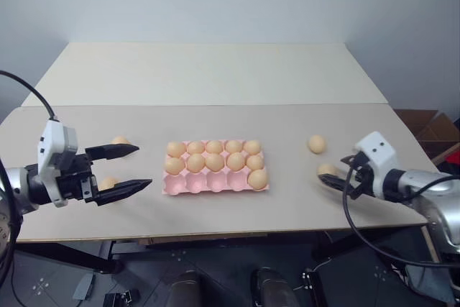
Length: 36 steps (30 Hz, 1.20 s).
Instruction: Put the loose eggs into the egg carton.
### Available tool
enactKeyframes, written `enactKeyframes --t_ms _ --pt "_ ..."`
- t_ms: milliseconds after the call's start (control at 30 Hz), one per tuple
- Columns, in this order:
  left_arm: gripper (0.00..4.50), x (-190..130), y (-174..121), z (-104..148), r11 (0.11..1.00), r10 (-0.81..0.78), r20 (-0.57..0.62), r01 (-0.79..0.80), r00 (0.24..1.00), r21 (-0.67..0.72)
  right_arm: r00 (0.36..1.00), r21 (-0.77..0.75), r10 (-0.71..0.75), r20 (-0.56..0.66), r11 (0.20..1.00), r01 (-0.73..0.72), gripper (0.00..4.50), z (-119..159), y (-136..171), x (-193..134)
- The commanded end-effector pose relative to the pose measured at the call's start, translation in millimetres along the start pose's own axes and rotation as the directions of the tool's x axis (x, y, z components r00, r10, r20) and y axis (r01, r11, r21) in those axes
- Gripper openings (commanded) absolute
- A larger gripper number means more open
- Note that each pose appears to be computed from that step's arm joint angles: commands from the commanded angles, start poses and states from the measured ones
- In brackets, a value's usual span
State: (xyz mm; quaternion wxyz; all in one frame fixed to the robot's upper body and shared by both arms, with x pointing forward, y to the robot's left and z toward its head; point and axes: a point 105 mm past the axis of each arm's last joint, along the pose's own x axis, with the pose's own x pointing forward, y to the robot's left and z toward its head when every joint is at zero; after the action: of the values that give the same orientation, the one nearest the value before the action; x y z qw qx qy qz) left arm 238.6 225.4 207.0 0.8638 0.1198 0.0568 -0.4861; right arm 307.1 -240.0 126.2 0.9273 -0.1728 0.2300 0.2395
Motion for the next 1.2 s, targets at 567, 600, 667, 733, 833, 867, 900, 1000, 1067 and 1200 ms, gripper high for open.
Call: enactKeyframes --t_ms 567,600,667,733,833,867,900,1000,1067,1200 --pt "4.5 -2 -2 8 0.998 0.006 -0.009 -0.006 1.0 0.065 0.988 -0.004 -0.111 0.11 0.994 0.113 1.8 37 9 20" --pt "4.5 -2 -2 8 0.998 0.005 -0.008 -0.004 1.0 0.066 0.987 -0.032 -0.061 0.149 0.997 0.067 1.8 49 22 19" --pt "4.5 -1 -3 8 0.998 0.002 -0.007 -0.002 1.0 0.069 0.977 -0.082 0.04 0.207 0.996 -0.023 1.8 67 49 18" --pt "4.5 0 -4 9 0.998 -0.003 -0.002 0.003 1.0 0.069 0.957 -0.135 0.153 0.248 0.983 -0.122 1.8 82 80 20" --pt "4.5 2 -5 9 0.998 -0.009 0.0 0.009 1.0 0.069 0.923 -0.18 0.265 0.278 0.958 -0.221 1.8 96 114 26" --pt "4.5 2 -5 9 0.998 -0.01 0.0 0.01 1.0 0.069 0.915 -0.196 0.291 0.279 0.95 -0.242 1.8 99 123 29" --pt "4.5 2 -5 9 0.998 -0.009 0.0 0.009 1.0 0.07 0.907 -0.203 0.313 0.281 0.943 -0.262 1.8 101 131 32" --pt "4.5 2 -5 9 0.997 -0.006 0.0 0.006 1.0 0.073 0.892 -0.232 0.361 0.272 0.924 -0.303 1.8 103 150 38" --pt "4.5 1 -6 9 0.997 -0.003 0.0 0.003 1.0 0.073 0.89 -0.246 0.381 0.252 0.914 -0.322 1.8 102 160 42" --pt "4.5 0 -6 9 0.997 0.004 -0.001 -0.003 1.0 0.073 0.891 -0.259 0.392 0.229 0.907 -0.332 2.69 99 166 47"
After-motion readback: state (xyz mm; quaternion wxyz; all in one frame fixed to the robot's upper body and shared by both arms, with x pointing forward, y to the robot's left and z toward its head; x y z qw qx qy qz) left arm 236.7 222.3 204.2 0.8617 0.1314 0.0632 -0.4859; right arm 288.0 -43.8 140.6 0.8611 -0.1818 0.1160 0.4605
